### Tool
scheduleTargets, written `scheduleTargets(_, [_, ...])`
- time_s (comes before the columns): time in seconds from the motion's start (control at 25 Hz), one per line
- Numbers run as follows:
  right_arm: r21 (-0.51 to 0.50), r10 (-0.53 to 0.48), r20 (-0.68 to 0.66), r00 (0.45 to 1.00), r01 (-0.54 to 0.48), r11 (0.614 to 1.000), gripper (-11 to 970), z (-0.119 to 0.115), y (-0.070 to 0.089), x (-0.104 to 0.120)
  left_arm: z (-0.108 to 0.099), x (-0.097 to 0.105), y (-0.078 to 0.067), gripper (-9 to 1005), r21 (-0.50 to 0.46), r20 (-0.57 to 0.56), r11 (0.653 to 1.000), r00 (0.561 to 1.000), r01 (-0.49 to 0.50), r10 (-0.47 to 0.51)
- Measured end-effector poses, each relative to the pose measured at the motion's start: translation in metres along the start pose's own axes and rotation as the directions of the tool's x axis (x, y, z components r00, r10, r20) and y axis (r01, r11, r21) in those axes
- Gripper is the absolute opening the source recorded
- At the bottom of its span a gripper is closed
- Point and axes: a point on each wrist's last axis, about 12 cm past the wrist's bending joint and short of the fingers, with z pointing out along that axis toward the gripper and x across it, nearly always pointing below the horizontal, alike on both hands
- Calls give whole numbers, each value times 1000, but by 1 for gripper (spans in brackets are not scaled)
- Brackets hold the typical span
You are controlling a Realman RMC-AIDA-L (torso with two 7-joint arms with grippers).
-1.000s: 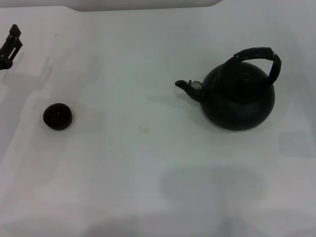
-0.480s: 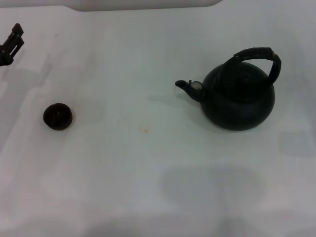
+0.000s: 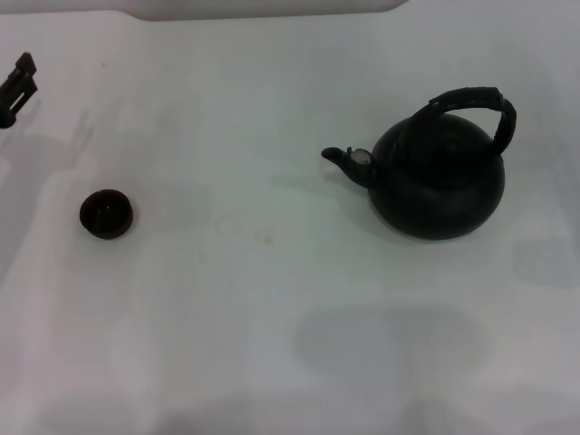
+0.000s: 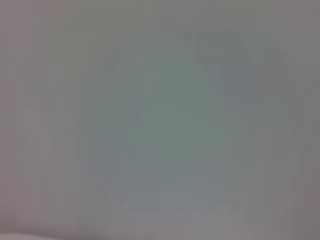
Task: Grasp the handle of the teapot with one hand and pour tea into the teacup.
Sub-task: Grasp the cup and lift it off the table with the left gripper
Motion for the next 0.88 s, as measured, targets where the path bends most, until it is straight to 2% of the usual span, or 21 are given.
scheduleTargets(0.28, [2, -8, -15, 1000, 8, 1000, 655, 3, -1, 1, -17, -9, -25, 724, -35, -98, 998, 994, -60, 56])
scheduleTargets(0.32, [0, -9, -16, 1000, 9, 1000, 655, 4, 0, 0, -18, -8, -35, 724, -29, -132, 997, 989, -67, 62])
scheduleTargets(0.36, [-1, -10, -17, 1000, 10, 1000, 655, 5, 0, 0, -18, -8, -35, 724, -29, -132, 997, 989, -67, 62])
scheduleTargets(0.56, [-11, -16, -19, 1000, 16, 1000, 654, 5, 0, 0, -17, -6, -55, 724, 12, -180, 1000, 984, 2, 0])
scheduleTargets(0.68, [-8, -19, -25, 1000, 18, 1000, 654, 3, -1, 2, -21, -7, -67, 723, 22, -212, 1000, 977, -20, 25])
scheduleTargets(0.72, [-7, -19, -28, 999, 19, 1000, 654, 2, -1, 2, -27, -10, -76, 723, 14, -224, 999, 974, -41, 43])
scheduleTargets(0.88, [-1, -20, -46, 999, 20, 1000, 653, 2, -2, 4, -37, -15, -87, 723, -5, -221, 999, 975, -37, 35])
